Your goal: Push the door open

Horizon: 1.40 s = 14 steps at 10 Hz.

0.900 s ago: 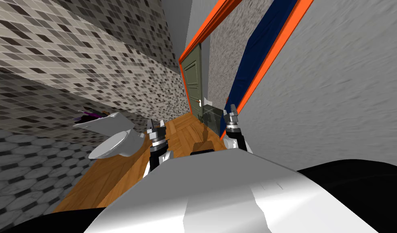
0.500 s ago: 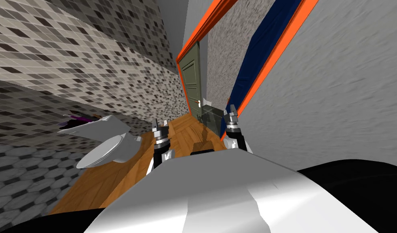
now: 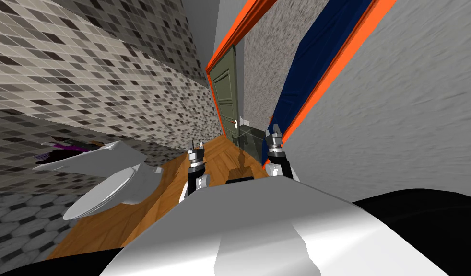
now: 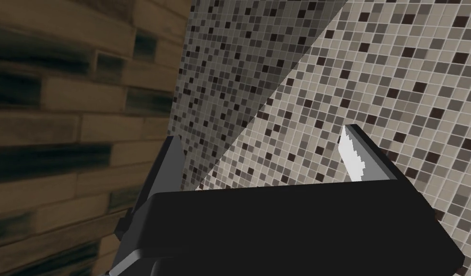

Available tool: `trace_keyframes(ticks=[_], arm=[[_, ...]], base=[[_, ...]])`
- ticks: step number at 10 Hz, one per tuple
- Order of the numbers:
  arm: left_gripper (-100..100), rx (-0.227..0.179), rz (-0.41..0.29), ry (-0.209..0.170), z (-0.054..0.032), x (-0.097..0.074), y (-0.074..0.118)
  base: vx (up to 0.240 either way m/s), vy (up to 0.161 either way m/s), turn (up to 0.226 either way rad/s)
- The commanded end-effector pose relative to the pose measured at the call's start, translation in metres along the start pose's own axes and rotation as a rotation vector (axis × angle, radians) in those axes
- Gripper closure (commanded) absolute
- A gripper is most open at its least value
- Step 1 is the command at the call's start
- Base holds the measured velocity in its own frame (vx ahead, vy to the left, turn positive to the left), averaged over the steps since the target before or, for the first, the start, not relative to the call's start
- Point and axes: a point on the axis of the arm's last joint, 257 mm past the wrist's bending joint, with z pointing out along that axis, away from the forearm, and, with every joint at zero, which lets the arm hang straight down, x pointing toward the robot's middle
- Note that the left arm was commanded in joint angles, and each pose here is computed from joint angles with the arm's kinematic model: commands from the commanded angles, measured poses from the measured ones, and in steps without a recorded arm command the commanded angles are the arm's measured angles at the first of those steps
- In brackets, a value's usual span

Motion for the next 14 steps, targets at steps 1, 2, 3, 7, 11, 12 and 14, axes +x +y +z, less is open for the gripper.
trace_keyframes(ticks=[1,2,3,7,11,12,14], arm=[[-100,-0.019,-0.013,0.012,0.0017,0.006,0.014],[-100,-0.026,-0.017,0.016,0.0023,0.008,0.019],[-100,-0.040,-0.026,0.025,0.0034,0.012,0.028],[-100,-0.071,-0.045,0.044,0.0060,0.022,0.050],[-100,-0.104,-0.063,0.064,0.0084,0.032,0.072],[-100,-0.121,-0.073,0.075,0.0096,0.038,0.084],[-100,-0.139,-0.082,0.086,0.0107,0.045,0.095]], base=[[0.138,0.073,-0.096],[0.116,0.056,-0.082],[0.125,0.068,-0.102],[0.110,0.048,-0.064],[0.090,0.052,-0.067],[0.129,0.090,-0.127],[0.122,0.084,-0.090]])
